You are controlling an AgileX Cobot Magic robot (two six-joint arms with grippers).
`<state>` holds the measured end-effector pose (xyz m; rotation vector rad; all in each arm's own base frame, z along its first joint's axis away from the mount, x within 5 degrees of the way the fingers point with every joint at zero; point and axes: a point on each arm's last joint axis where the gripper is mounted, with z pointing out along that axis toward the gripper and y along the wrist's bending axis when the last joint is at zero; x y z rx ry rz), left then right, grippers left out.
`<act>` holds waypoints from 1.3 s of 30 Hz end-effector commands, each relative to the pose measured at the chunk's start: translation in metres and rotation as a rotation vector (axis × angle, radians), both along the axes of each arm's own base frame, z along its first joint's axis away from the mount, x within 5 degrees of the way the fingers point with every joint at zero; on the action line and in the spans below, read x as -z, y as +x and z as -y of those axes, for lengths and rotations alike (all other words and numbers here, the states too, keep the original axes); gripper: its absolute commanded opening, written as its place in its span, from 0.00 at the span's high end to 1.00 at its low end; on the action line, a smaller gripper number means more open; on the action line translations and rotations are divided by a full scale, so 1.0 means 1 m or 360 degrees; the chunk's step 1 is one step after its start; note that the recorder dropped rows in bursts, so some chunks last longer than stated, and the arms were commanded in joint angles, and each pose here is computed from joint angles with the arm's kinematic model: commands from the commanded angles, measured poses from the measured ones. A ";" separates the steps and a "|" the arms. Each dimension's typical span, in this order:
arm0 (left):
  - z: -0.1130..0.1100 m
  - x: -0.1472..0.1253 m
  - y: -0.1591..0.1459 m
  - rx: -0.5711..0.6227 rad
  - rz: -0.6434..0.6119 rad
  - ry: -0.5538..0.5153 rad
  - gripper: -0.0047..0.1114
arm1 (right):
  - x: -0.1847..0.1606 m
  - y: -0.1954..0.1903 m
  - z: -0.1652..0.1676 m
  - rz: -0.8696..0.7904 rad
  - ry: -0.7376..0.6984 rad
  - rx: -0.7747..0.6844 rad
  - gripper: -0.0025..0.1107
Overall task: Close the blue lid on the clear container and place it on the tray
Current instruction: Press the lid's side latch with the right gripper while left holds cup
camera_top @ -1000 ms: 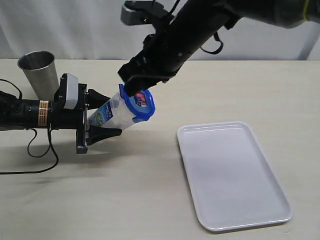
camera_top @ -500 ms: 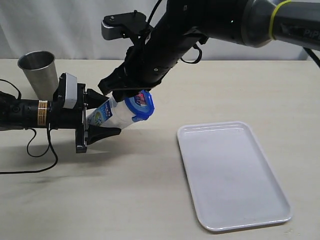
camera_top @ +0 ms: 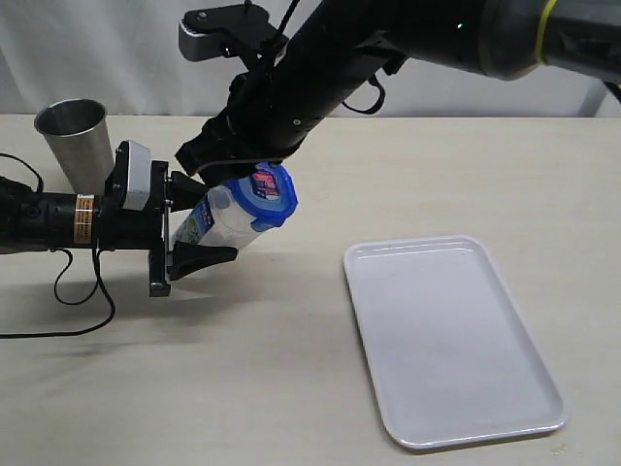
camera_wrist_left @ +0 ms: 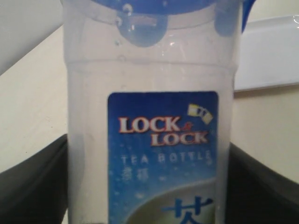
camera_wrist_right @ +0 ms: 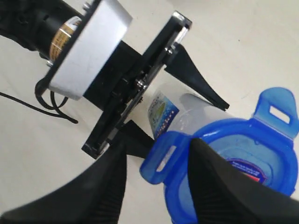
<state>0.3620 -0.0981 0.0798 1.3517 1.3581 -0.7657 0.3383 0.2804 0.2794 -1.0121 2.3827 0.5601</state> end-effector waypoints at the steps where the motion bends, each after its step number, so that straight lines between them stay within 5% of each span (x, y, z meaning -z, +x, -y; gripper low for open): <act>1: 0.004 -0.002 0.000 0.0006 -0.0007 -0.0034 0.96 | -0.015 -0.006 0.002 0.0041 0.0015 -0.0039 0.62; 12: 0.004 -0.002 0.000 0.0000 -0.0031 -0.0040 0.96 | 0.002 0.008 0.005 0.0068 -0.0100 0.0156 0.62; 24: 0.004 -0.002 0.000 -0.0002 -0.0037 -0.0041 0.96 | 0.043 0.006 -0.010 -0.0109 -0.0211 0.0106 0.62; 32: 0.004 -0.002 0.000 -0.0002 -0.0037 -0.0041 0.96 | 0.050 -0.006 -0.029 -0.0054 -0.0255 0.0012 0.70; 39: 0.004 -0.002 0.000 0.0003 -0.0036 -0.0039 0.96 | 0.064 -0.010 -0.036 -0.0012 -0.0378 -0.0076 0.89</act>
